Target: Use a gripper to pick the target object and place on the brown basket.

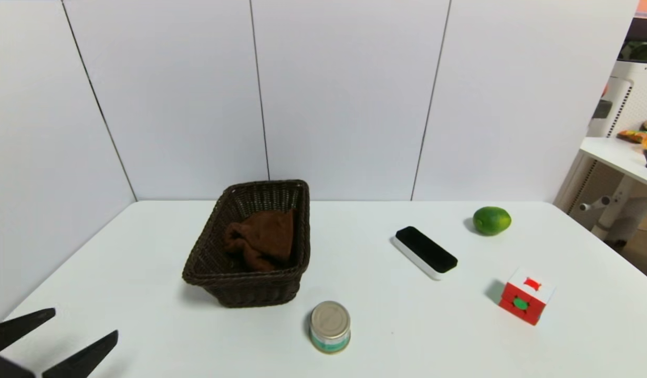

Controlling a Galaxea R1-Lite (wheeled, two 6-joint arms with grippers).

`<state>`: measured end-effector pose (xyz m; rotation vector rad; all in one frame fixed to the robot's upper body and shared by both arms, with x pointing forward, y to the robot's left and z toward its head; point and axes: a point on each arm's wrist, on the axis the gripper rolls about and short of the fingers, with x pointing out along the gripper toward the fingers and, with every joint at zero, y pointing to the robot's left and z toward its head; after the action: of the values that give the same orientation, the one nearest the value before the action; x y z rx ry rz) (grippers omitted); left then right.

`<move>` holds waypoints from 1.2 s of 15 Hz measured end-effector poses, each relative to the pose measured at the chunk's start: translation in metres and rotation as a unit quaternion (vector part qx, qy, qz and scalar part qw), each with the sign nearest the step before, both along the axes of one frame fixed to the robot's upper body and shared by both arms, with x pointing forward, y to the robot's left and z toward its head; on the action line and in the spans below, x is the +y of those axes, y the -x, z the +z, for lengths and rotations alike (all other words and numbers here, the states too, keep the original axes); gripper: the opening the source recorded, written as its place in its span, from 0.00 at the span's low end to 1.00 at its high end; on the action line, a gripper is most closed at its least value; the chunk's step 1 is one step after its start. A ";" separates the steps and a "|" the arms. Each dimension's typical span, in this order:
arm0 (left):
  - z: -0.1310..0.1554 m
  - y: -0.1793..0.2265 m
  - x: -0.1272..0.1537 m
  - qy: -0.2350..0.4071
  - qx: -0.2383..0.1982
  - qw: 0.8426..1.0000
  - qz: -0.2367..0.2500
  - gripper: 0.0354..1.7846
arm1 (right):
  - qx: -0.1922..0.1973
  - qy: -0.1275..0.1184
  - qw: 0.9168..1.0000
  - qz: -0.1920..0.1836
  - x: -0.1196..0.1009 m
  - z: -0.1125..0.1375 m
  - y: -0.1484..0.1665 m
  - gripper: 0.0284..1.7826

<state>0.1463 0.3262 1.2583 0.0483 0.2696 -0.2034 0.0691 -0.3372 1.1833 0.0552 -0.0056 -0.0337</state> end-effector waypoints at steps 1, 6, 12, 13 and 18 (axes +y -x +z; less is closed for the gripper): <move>-0.010 0.017 0.002 0.000 -0.043 0.999 0.007 0.93 | 0.000 0.000 1.000 0.000 0.000 0.000 0.000 0.95; -0.061 0.071 0.007 -0.011 -0.125 0.989 0.074 0.94 | 0.000 0.000 1.000 0.000 0.000 0.000 0.000 0.95; -0.075 0.077 0.008 0.048 -0.131 0.983 0.116 0.94 | 0.000 0.000 1.000 0.000 0.000 0.000 0.000 0.95; -0.076 0.077 0.008 0.049 -0.132 0.983 0.116 0.94 | 0.000 0.000 1.000 0.000 0.000 0.000 0.000 0.95; -0.076 0.077 0.008 0.049 -0.134 0.983 0.117 0.94 | 0.000 0.000 1.000 0.000 0.000 0.000 0.000 0.95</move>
<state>0.0689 0.3338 1.1826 -0.0532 -0.0043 0.0248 0.0691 -0.3372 1.1833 0.0548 -0.0064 -0.0332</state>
